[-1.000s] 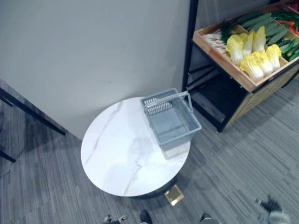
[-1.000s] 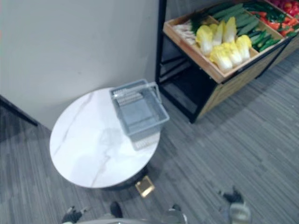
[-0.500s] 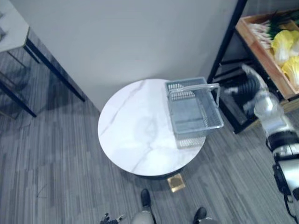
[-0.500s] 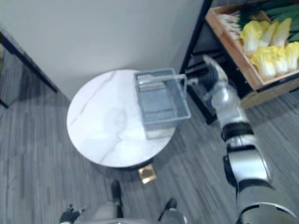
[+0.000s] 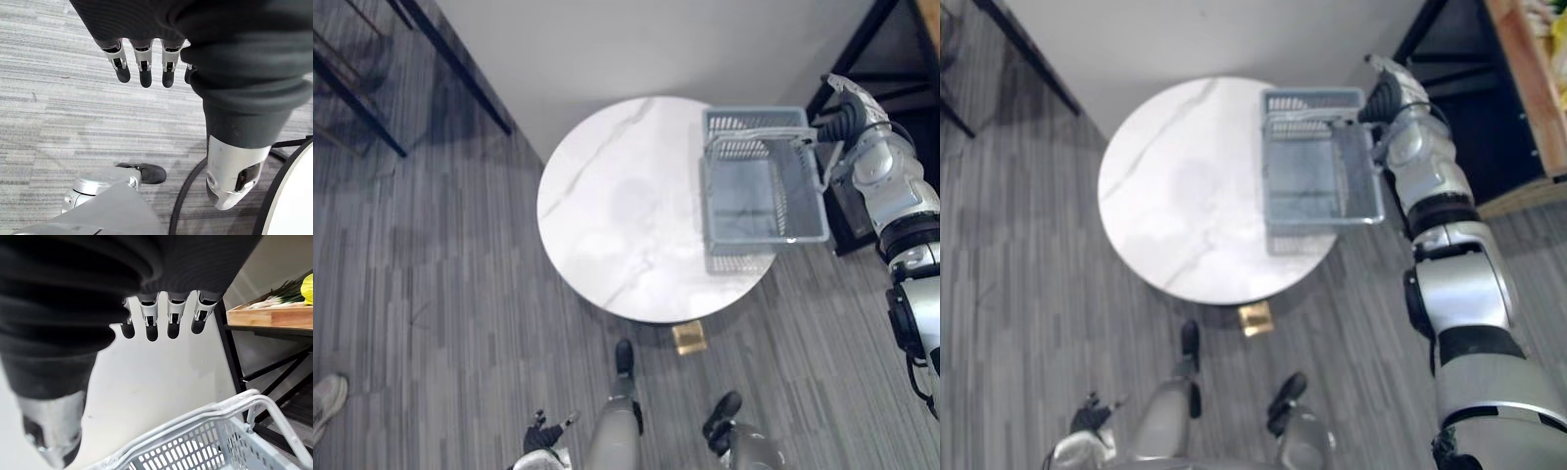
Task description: Pick vegetable in the basket
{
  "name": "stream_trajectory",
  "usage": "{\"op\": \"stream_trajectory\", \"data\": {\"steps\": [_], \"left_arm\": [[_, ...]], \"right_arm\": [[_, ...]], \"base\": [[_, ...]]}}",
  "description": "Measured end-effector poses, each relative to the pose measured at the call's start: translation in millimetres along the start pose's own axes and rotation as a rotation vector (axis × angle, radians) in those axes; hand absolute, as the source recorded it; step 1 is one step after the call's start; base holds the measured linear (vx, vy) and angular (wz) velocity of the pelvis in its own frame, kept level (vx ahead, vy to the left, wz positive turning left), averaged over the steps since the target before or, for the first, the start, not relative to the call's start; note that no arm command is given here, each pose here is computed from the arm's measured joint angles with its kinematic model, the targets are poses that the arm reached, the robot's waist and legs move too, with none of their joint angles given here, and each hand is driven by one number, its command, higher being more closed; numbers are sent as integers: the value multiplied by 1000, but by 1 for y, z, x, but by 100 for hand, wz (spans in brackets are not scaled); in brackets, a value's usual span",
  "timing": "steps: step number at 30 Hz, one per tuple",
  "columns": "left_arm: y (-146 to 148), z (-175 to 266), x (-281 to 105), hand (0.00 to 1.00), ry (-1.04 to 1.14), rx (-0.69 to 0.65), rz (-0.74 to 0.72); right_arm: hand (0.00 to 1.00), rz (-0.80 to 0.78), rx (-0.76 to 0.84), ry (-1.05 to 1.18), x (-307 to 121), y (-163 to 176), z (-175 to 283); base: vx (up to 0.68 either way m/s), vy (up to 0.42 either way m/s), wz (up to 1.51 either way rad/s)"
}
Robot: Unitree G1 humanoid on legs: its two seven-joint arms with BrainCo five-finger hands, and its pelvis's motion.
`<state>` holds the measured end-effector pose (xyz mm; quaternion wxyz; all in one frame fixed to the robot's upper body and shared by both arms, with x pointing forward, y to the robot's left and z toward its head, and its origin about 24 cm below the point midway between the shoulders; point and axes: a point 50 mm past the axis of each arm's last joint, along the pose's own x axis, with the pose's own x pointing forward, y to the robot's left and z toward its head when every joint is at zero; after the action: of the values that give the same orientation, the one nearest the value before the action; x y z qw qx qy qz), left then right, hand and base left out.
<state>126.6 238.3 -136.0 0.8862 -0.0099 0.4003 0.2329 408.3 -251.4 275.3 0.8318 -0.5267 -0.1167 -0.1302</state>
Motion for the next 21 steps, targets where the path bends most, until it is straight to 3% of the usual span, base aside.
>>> {"op": "stream_trajectory", "data": {"steps": [21], "left_arm": [[2,25,7,0,-78,19,27]], "right_arm": [[0,-171,58,71,4,-37,-9]], "base": [[-12,-20,12]]}}
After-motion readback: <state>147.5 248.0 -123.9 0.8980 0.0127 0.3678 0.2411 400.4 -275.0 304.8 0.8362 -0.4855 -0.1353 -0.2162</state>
